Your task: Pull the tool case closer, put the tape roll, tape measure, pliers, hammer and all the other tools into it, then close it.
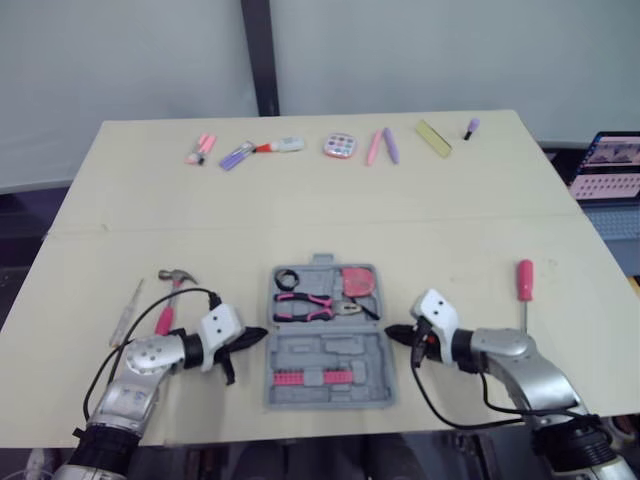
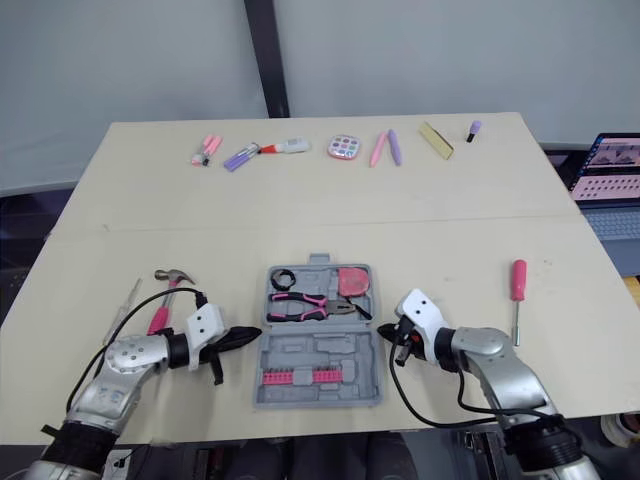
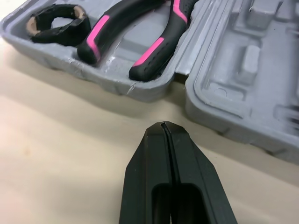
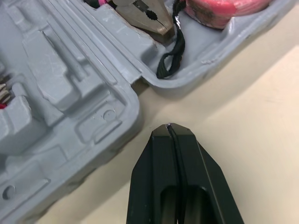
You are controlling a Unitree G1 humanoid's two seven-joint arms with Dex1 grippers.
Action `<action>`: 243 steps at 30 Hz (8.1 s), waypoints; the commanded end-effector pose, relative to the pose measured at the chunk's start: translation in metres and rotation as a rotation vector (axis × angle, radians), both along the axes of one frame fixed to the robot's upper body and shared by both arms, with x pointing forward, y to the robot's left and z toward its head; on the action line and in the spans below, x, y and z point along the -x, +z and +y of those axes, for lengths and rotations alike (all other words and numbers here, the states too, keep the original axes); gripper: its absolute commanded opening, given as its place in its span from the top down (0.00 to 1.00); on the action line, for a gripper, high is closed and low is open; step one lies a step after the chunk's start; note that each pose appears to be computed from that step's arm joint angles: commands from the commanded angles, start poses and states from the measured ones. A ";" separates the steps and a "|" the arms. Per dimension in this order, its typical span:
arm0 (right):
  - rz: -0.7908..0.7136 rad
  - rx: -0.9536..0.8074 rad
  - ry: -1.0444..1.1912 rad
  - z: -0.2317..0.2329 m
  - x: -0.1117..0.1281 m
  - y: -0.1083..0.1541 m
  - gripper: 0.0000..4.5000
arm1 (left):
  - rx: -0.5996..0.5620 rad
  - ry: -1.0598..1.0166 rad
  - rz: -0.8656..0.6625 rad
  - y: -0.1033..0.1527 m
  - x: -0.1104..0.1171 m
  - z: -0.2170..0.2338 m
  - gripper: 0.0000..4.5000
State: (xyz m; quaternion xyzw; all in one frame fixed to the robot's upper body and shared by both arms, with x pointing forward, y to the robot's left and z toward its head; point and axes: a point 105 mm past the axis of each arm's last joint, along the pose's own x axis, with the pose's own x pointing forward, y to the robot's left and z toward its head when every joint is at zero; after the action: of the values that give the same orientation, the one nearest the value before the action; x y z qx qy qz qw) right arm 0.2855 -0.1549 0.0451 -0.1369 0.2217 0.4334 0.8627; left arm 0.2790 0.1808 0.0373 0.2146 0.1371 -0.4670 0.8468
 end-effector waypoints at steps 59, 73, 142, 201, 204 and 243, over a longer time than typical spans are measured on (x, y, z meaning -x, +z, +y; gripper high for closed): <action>-0.252 -0.193 0.385 -0.012 0.082 0.079 0.03 | 0.217 0.866 0.019 0.065 0.079 0.098 0.00; -0.269 -0.215 0.421 -0.011 0.078 0.087 0.03 | 0.203 1.114 0.017 0.094 0.064 0.172 0.00; -0.271 -0.146 0.301 -0.021 0.069 0.087 0.00 | -0.174 0.577 0.099 0.088 0.013 0.142 0.99; -0.244 -0.034 0.255 -0.047 0.084 0.071 0.00 | -0.469 -0.412 0.126 0.057 -0.007 -0.120 0.99; -0.243 -0.034 0.253 -0.047 0.084 0.071 0.00 | -0.470 -0.407 0.121 0.056 -0.009 -0.124 0.99; -0.241 -0.049 0.264 -0.042 0.078 0.069 0.00 | -0.571 -0.429 0.142 0.059 -0.008 -0.138 0.99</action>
State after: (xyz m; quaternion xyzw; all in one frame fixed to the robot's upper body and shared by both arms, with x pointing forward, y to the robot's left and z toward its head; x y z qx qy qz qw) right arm 0.2090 -0.2010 0.1114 -0.1973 0.0942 0.5209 0.8252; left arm 0.2872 0.0471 0.0898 0.4220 0.2844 -0.5920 0.6249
